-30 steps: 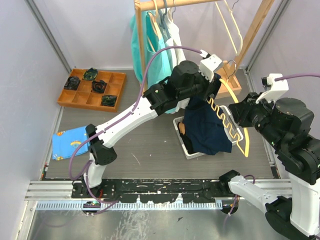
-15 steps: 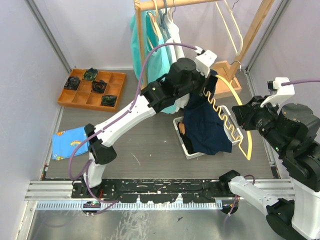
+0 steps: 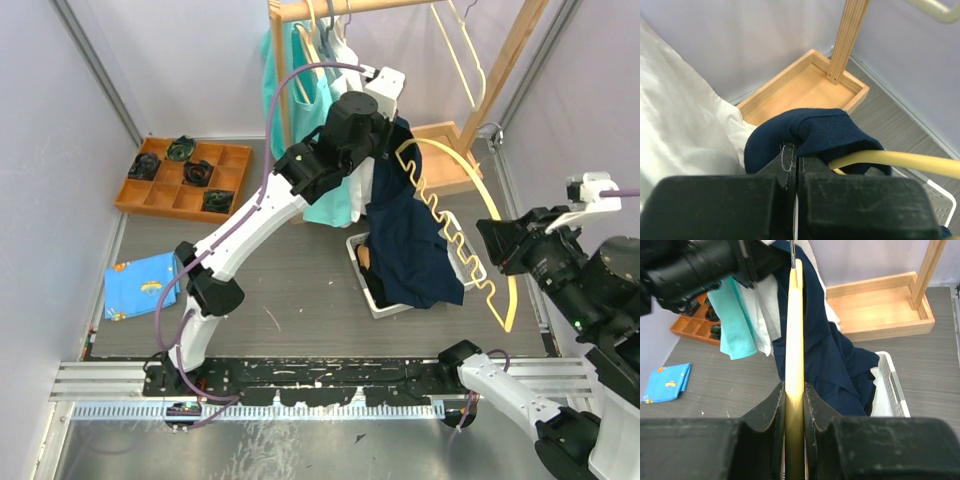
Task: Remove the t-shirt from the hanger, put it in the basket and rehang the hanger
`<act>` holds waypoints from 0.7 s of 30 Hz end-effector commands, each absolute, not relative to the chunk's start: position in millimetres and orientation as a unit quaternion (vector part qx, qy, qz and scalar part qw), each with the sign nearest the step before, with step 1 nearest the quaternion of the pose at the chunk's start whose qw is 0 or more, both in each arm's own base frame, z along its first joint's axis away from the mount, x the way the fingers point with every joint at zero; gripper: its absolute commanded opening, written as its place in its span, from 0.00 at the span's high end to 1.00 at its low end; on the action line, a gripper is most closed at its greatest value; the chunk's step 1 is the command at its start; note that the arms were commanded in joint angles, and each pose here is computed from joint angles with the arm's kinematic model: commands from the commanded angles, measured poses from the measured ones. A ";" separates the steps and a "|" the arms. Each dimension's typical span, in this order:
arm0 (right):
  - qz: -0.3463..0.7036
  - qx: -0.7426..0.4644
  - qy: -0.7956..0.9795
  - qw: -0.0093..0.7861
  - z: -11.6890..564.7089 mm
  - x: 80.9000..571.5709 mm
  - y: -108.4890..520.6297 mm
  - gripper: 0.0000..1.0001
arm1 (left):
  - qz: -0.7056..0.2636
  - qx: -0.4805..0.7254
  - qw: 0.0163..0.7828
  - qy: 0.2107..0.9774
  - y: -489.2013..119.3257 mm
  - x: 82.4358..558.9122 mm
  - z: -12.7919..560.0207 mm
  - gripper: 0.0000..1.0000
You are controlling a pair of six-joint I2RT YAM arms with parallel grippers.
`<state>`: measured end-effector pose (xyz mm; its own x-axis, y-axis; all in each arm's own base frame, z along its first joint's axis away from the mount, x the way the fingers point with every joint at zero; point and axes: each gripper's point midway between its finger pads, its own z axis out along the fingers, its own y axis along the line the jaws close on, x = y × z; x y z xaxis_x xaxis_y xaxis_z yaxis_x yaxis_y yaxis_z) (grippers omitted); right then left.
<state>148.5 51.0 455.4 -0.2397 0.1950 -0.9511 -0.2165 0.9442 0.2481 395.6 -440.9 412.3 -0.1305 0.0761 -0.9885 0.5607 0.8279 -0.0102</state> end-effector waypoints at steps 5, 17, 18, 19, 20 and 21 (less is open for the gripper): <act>0.195 0.002 0.674 0.712 521.8 127.0 36.6 0.99 | -0.181 0.206 0.613 0.740 -443.7 404.7 393.6 1.00; 0.146 0.070 0.651 0.742 539.2 141.8 10.6 0.99 | -0.343 0.306 0.601 0.654 -477.8 322.9 450.1 1.00; 0.144 0.070 0.654 0.739 538.1 146.6 12.6 0.99 | -0.356 0.315 0.600 0.643 -480.0 310.7 458.9 1.00; 0.142 0.071 0.657 0.737 537.1 150.4 13.7 0.99 | -0.367 0.327 0.597 0.634 -482.7 299.4 464.7 1.00; 0.141 0.073 0.659 0.735 536.4 153.9 14.9 0.99 | -0.376 0.337 0.594 0.627 -485.7 288.3 469.0 1.00; 0.141 0.076 0.660 0.734 535.7 157.2 15.9 0.99 | -0.385 0.344 0.591 0.620 -488.0 277.8 473.7 1.00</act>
<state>134.1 12.6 512.9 0.0178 0.2853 -0.9583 -0.1280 0.9512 0.2808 341.9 -478.2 391.0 -0.1763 0.1181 -0.9772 0.7598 0.6475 -0.0588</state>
